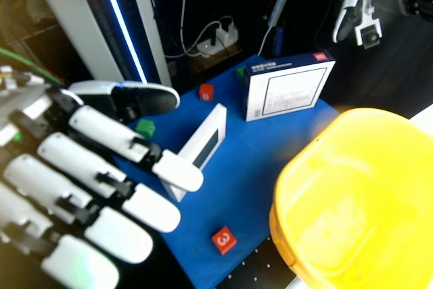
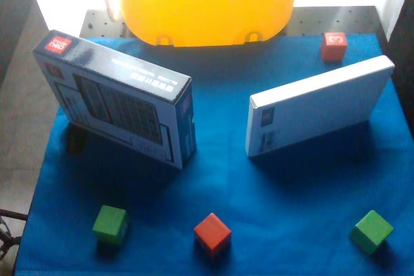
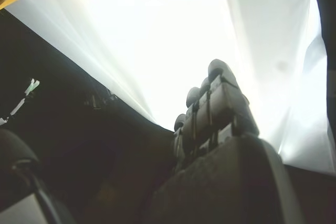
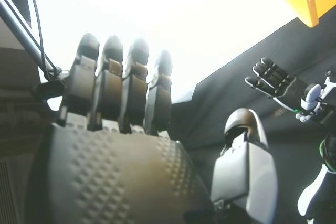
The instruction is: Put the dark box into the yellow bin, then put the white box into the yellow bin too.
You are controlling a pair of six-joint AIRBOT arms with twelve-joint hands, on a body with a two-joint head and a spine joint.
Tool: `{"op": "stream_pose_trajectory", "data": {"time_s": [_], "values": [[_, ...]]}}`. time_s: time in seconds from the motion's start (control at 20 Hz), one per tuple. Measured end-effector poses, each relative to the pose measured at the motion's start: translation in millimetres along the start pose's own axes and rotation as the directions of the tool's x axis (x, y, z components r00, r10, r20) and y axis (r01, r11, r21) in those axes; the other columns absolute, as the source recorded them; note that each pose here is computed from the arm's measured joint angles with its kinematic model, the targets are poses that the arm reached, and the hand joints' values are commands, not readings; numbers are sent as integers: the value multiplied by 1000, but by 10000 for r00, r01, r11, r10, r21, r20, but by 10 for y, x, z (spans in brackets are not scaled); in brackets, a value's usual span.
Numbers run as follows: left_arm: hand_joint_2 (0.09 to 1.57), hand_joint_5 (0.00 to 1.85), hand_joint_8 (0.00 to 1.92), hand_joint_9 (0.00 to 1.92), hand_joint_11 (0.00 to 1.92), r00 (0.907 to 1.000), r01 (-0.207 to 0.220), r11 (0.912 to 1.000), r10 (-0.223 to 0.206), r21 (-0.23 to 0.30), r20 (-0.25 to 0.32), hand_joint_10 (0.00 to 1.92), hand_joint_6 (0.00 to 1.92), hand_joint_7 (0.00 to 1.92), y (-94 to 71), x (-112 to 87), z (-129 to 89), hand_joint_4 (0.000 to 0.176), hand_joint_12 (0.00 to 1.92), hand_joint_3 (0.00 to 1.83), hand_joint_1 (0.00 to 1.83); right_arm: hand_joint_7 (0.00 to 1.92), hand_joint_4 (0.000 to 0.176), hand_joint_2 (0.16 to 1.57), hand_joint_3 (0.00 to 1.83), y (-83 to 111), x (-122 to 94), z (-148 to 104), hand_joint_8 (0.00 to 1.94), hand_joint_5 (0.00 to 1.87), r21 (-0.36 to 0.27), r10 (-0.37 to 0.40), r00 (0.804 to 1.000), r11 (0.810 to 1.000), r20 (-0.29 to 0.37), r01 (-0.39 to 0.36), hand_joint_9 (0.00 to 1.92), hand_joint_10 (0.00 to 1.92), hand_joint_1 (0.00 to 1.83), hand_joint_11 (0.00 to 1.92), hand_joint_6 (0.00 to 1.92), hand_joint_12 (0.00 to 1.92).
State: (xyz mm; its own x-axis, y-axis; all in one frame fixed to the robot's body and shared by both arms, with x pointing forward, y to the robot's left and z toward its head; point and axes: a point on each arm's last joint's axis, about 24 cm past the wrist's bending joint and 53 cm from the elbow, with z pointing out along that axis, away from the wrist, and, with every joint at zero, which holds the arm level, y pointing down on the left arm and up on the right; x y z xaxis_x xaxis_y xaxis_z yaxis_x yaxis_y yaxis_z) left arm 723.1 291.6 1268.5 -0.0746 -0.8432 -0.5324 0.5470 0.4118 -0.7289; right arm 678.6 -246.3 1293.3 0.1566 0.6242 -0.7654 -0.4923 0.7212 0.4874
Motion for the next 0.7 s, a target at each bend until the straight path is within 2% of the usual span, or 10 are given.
{"op": "stream_pose_trajectory", "data": {"time_s": [0.15, 0.25, 0.35, 0.45, 0.5, 0.6, 0.7], "values": [[1081, 255, 0, 219, 60, 10000, 59, 10000, -59, 28, -28, 3, 1, 239, -5, 0, 1, 58, 340, 0, 57, 286, 0, 1119, 2, -6, 8, 0, 2, 323, 25, 4, 10000, 10000, -34, -3, 280, 5, 162, 119, 0, 195], [1079, 231, 0, 204, 53, 9998, 49, 10000, -47, 71, -207, 0, 0, 221, -8, 22, 4, 70, 324, 0, 33, 290, 0, 1099, 0, -5, 9, 0, 3, 332, 19, 4, 10000, 10000, -37, -4, 278, 3, 187, 97, 3, 177], [1046, 224, 0, 201, 63, 9992, 163, 9998, -160, 80, -354, 0, 0, 215, -5, 36, 7, 69, 319, 0, 71, 322, 0, 1066, 2, -5, 8, 0, 3, 341, 22, 6, 10000, 10000, -36, -6, 283, 1, 202, 123, 2, 151], [1031, 187, 0, 160, 50, 9974, 345, 9994, -338, 104, -631, 0, 0, 168, -9, 77, 7, 77, 305, 0, 94, 321, 0, 1068, 2, -7, 8, 0, 1, 344, 28, 9, 10000, 10000, -33, -9, 277, 0, 225, 123, 2, 144], [1026, 151, 0, 141, 28, 9953, 362, 9993, -349, 130, -902, 0, 0, 147, -12, 122, 5, 66, 292, 0, 111, 318, 0, 1062, 0, -5, 10, 0, 0, 336, 21, 4, 10000, 10000, -41, -4, 268, 0, 242, 121, 1, 139], [952, 101, 0, 115, 9, 9903, 255, 9996, -237, 117, -1372, 0, 0, 112, -21, 207, -12, 68, 202, 0, 176, 329, 0, 1052, 0, -6, 11, 0, 4, 350, 24, 0, 10000, 10000, -47, 0, 274, 3, 258, 133, 5, 138], [911, 36, 1, 65, 1, 9854, 92, 9998, -62, 165, -1702, 0, 1, 64, -66, 242, -44, 58, 69, 0, 203, 337, 0, 1041, 0, -12, 12, 0, 6, 356, 49, 11, 10000, 10000, -52, -11, 283, 6, 268, 146, 6, 136]]}}
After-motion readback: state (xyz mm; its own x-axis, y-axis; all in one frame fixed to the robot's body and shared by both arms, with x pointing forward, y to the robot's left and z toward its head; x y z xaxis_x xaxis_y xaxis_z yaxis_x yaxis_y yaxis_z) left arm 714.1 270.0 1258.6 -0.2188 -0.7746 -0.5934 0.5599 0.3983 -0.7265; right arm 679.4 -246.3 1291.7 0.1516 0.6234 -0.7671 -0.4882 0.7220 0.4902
